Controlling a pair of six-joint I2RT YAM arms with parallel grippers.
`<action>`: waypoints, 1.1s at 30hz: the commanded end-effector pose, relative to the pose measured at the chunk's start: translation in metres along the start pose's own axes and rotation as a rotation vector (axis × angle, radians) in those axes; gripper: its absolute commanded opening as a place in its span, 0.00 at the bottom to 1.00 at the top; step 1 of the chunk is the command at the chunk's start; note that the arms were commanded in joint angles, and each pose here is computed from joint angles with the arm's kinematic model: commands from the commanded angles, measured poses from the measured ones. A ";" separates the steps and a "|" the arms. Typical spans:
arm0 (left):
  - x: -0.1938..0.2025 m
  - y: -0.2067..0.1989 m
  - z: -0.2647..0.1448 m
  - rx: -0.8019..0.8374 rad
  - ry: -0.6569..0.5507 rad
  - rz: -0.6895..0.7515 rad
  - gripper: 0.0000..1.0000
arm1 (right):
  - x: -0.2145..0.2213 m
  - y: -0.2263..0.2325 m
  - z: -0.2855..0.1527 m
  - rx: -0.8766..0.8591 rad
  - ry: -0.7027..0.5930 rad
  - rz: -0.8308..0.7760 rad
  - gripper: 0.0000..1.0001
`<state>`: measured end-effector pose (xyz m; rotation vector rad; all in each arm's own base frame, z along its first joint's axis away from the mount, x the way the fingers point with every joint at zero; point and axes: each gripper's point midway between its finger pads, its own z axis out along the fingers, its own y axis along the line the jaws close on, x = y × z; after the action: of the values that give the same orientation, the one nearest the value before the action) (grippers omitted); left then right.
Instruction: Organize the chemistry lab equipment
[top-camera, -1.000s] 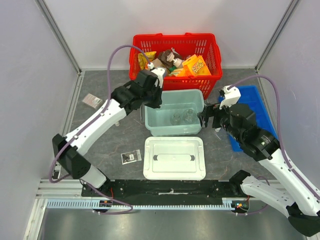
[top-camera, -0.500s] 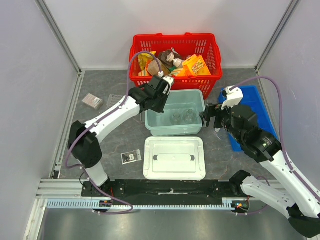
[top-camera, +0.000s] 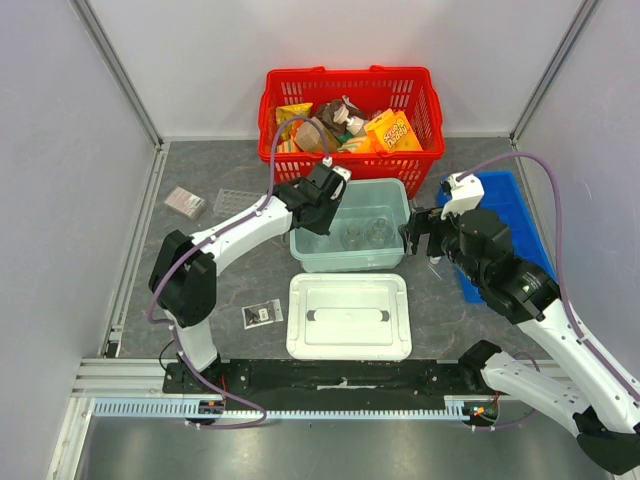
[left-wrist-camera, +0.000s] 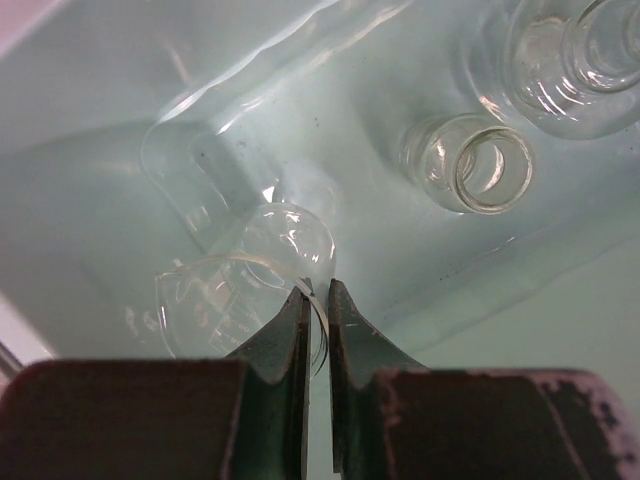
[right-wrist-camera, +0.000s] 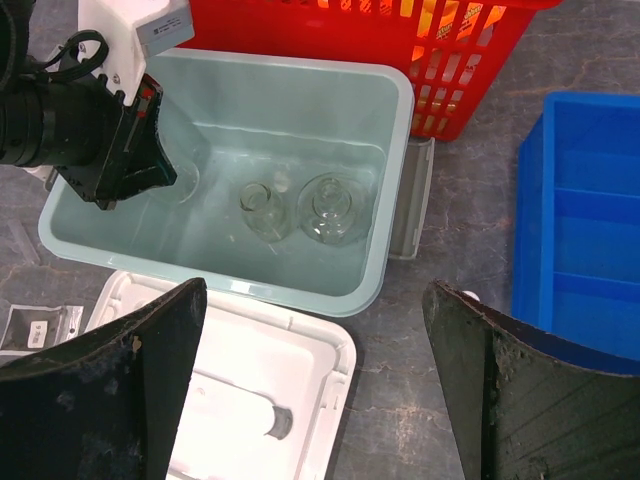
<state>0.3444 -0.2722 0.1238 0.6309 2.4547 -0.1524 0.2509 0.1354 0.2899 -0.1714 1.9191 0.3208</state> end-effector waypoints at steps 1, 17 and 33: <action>-0.003 -0.002 0.012 -0.009 -0.028 0.041 0.14 | 0.001 -0.002 0.003 0.012 -0.008 -0.010 0.96; 0.012 -0.003 0.033 -0.013 0.021 0.042 0.34 | 0.003 -0.006 0.002 0.027 -0.010 -0.012 0.96; -0.053 -0.008 -0.057 0.058 -0.191 -0.036 0.42 | 0.010 -0.001 0.004 0.002 0.015 -0.002 0.96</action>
<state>0.3422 -0.2714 0.1118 0.6438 2.4750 -0.1455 0.2512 0.1344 0.2797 -0.1739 1.9405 0.3042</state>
